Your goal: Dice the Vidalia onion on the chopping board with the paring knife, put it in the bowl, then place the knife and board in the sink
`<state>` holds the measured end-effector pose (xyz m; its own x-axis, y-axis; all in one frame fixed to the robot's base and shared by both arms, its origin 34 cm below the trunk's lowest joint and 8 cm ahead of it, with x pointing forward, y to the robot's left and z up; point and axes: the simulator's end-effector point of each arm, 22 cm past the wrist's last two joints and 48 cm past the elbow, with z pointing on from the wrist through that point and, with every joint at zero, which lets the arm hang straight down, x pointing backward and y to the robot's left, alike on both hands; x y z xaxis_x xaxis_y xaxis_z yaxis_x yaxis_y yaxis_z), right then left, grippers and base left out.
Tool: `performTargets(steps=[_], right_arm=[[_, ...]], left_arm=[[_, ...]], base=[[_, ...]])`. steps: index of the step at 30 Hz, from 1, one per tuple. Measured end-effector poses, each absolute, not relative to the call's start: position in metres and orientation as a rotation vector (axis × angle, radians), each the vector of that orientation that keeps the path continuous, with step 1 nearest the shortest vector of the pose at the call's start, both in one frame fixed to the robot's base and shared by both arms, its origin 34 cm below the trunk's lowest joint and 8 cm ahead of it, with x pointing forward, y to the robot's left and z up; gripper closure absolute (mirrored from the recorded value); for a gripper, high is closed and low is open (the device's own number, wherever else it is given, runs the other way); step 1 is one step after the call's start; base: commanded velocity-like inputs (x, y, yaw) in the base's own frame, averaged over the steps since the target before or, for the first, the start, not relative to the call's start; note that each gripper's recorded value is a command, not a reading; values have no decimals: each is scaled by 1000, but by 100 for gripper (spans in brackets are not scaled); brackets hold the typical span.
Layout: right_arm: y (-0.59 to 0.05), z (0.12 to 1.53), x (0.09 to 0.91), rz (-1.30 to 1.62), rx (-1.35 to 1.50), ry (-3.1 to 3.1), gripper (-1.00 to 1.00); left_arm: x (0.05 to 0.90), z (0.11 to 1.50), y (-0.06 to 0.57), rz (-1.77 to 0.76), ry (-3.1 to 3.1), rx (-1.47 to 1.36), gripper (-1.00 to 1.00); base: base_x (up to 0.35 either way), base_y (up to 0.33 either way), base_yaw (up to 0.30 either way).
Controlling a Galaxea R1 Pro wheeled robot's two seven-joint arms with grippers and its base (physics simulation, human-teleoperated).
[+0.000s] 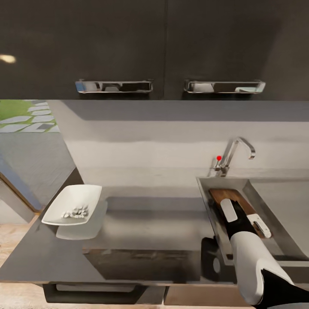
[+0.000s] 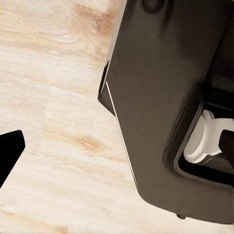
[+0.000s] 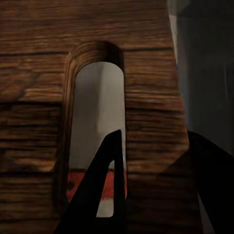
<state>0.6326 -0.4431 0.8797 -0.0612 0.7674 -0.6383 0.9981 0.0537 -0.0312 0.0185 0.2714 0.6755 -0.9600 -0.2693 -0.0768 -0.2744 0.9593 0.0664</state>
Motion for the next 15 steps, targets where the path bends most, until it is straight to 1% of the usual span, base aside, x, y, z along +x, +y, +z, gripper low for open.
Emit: performTargets(steps=[15], right_arm=[[-455,863,631,-737,1678,1842,100]], left_arm=[[10,678,271,123,3069,-425,-100]], base=[[10,-6,75]])
